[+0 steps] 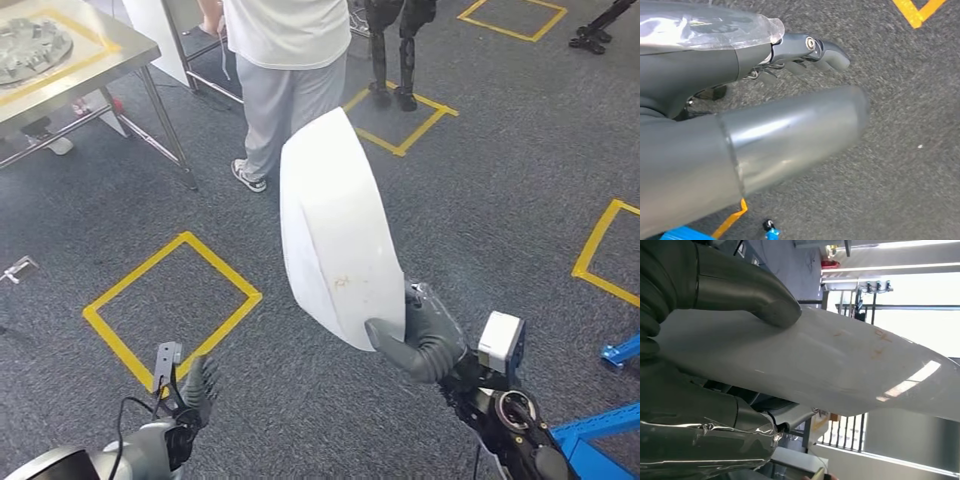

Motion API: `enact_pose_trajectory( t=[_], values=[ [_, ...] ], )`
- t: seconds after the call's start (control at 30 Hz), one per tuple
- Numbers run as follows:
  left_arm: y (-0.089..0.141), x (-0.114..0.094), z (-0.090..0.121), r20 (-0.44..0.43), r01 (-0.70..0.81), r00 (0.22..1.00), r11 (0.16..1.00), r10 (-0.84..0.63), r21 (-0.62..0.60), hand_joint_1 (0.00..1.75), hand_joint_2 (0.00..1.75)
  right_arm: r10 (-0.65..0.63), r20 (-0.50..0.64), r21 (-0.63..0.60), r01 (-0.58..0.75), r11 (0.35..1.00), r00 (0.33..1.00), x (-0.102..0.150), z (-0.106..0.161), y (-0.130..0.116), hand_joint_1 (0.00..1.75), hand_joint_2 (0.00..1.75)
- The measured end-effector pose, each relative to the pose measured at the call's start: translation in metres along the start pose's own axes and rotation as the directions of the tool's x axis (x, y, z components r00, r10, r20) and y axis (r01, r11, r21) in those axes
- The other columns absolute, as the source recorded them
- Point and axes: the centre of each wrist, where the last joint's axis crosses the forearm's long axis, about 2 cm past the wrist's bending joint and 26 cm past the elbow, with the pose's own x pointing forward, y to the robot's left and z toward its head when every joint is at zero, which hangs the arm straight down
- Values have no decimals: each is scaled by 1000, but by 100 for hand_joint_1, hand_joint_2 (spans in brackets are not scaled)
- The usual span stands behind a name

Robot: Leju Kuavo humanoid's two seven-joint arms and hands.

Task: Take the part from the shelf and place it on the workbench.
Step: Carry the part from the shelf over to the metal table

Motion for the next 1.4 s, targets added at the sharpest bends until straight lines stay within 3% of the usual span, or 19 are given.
enact_pose_trajectory(
  t=[1.4],
  values=[
    [-9, 6, -6, -26, 2, 1000, 1000, -2, -4, 0, 0, 13, 3, 33, -14, 999, 1000, 2, -13, 6, 175, 175]
  ],
)
